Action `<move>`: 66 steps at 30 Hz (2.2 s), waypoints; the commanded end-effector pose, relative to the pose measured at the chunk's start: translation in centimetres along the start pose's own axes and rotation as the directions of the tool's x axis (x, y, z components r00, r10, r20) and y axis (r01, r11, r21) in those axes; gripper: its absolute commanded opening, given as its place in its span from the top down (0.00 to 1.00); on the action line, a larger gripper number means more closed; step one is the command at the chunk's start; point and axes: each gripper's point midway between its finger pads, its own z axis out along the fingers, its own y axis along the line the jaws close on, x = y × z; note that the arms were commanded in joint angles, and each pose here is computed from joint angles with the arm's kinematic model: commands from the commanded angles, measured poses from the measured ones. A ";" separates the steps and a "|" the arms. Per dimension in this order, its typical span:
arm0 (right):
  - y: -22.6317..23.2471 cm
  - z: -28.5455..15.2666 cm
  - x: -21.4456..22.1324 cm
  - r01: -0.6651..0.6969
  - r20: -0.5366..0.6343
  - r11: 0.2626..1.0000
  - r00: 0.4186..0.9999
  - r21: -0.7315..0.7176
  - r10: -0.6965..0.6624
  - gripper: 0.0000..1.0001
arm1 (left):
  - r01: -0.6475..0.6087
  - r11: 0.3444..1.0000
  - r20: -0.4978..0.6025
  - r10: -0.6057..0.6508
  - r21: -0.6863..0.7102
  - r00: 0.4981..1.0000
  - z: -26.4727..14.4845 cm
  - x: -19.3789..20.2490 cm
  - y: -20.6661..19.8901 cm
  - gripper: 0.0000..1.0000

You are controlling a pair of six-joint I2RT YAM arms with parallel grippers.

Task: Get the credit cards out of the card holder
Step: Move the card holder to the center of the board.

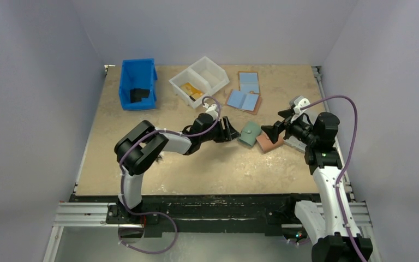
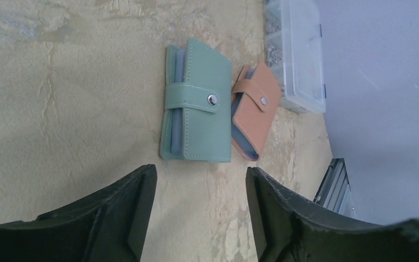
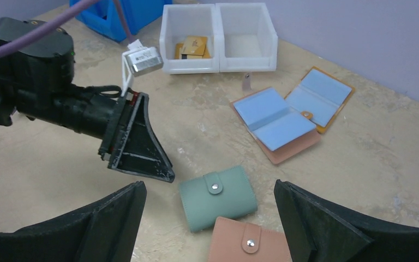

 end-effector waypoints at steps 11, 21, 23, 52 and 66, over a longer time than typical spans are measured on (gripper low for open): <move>-0.2 -0.2 -0.5 0.040 0.030 0.999 0.999 0.016 -0.041 0.01 | 0.135 0.985 -0.025 -0.133 0.105 0.991 3.6 0.5 -0.6 0.61; -0.1 -0.2 -0.5 0.042 0.032 0.999 0.999 0.013 -0.042 0.01 | 0.151 0.981 -0.032 -0.148 0.121 0.988 3.9 0.4 -1.0 0.61; -0.2 -0.2 -0.4 0.041 0.031 0.999 0.999 0.015 -0.041 0.01 | 0.154 0.979 -0.032 -0.152 0.133 0.988 3.9 0.3 -1.3 0.61; -0.1 -0.2 -0.4 0.041 0.032 0.999 0.999 0.011 -0.042 0.01 | 0.254 0.966 -0.064 -0.251 0.048 0.966 5.3 1.3 -0.1 0.77; 0.7 -0.1 0.0 0.043 0.022 0.998 0.999 -0.038 -0.042 0.01 | 0.154 0.988 0.011 -0.154 0.016 0.988 -1.8 0.8 0.2 1.00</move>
